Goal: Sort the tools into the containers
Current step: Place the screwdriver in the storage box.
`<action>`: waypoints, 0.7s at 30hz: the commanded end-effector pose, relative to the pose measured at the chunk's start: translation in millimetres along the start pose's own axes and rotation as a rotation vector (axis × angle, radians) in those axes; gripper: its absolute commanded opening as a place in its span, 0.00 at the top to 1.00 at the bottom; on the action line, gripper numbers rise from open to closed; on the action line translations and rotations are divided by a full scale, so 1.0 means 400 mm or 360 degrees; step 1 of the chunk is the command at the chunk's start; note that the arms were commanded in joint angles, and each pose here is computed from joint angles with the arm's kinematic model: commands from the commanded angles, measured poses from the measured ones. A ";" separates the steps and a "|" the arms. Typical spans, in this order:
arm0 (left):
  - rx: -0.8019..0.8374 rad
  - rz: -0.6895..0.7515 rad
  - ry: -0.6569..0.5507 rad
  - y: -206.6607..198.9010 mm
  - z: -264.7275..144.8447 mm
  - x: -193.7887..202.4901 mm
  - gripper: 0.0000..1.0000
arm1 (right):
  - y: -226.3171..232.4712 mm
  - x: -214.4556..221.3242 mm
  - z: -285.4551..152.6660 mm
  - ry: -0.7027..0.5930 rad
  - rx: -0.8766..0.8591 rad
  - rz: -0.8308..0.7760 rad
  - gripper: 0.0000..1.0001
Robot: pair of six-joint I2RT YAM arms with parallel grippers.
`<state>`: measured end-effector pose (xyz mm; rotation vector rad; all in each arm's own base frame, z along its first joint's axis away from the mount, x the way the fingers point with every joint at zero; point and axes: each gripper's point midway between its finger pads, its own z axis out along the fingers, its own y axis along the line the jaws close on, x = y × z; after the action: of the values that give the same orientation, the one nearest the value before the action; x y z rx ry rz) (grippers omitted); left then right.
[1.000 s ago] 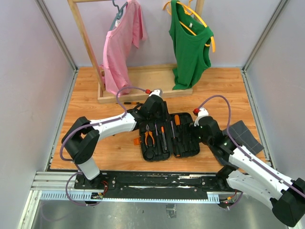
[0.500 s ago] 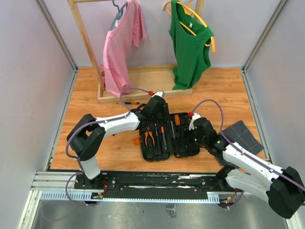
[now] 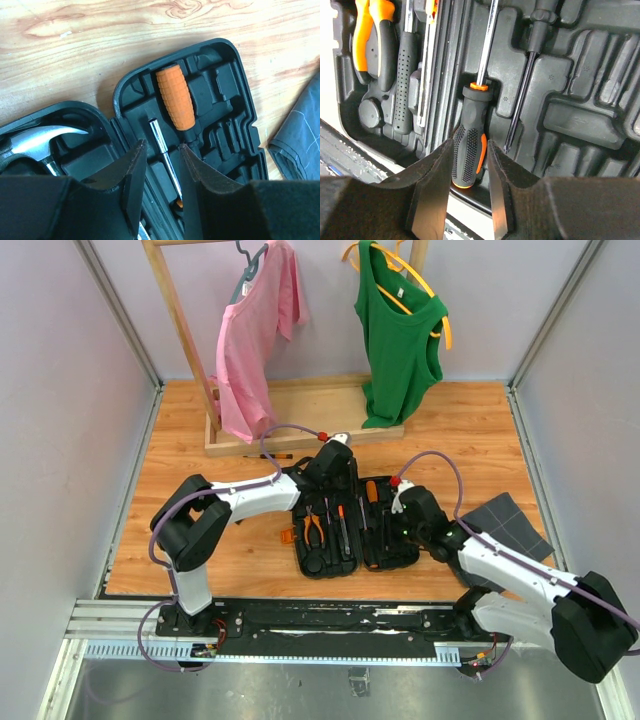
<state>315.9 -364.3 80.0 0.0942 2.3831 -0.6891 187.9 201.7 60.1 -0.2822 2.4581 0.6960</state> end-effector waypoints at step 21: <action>0.0030 0.0019 0.0027 -0.028 0.013 0.009 0.65 | 0.028 0.034 0.014 0.0146 -0.0053 -0.0051 0.63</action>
<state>314.0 -367.7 75.4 0.1058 2.3955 -0.6913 178.8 205.7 46.2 -0.3145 2.5293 0.7029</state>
